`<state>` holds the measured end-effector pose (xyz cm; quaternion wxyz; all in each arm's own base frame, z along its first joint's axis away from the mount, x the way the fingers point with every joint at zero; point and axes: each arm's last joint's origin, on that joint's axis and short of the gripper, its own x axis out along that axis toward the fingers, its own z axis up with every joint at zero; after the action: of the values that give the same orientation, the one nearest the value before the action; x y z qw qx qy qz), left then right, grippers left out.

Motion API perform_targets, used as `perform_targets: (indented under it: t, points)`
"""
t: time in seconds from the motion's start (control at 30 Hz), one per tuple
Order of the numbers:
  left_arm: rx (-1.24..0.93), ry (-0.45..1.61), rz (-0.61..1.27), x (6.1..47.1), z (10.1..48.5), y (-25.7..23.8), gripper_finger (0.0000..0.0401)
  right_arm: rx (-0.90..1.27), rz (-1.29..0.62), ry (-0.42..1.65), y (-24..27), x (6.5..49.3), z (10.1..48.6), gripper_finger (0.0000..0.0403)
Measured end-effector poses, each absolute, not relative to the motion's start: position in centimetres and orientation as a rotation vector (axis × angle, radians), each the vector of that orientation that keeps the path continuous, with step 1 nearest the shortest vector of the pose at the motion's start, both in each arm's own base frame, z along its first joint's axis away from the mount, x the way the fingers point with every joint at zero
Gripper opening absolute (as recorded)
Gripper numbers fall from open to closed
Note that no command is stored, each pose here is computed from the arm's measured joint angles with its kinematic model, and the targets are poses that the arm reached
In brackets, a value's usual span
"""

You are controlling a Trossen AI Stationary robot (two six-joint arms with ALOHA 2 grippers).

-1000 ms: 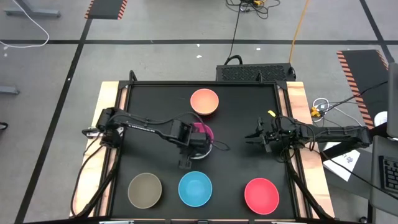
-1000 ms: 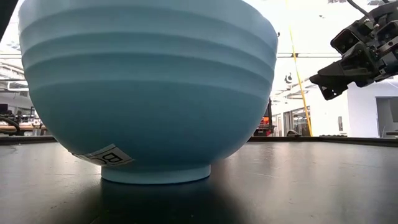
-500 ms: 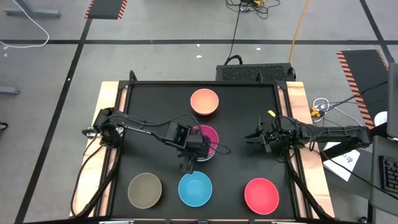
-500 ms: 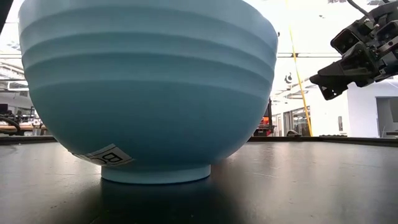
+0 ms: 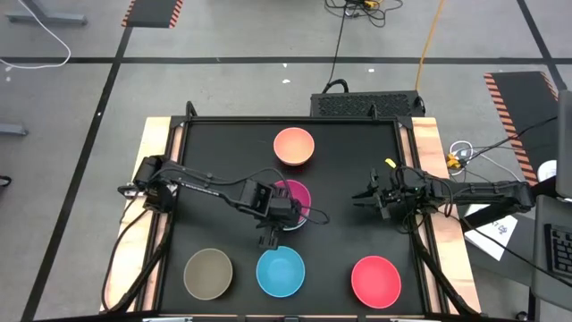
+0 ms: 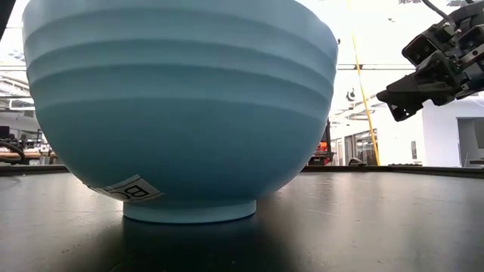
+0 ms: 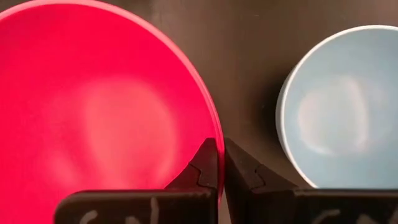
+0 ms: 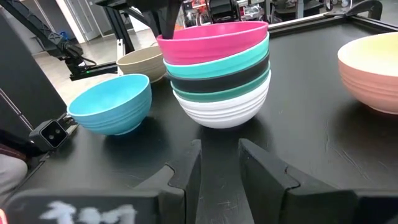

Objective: Nest bowls inside each other
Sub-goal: Stack the pink bowl on the light blue bowl

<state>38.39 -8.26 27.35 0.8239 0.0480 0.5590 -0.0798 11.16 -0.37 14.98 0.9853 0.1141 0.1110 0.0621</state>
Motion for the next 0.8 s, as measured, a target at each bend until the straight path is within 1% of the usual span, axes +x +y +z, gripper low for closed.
perform_targets:
  t: [0.8]
  points:
    - [0.105,1.217,-0.141,38.02,27.22,-8.67,0.0005,0.224,0.122,0.222,-0.38,11.16,14.98,0.0100]
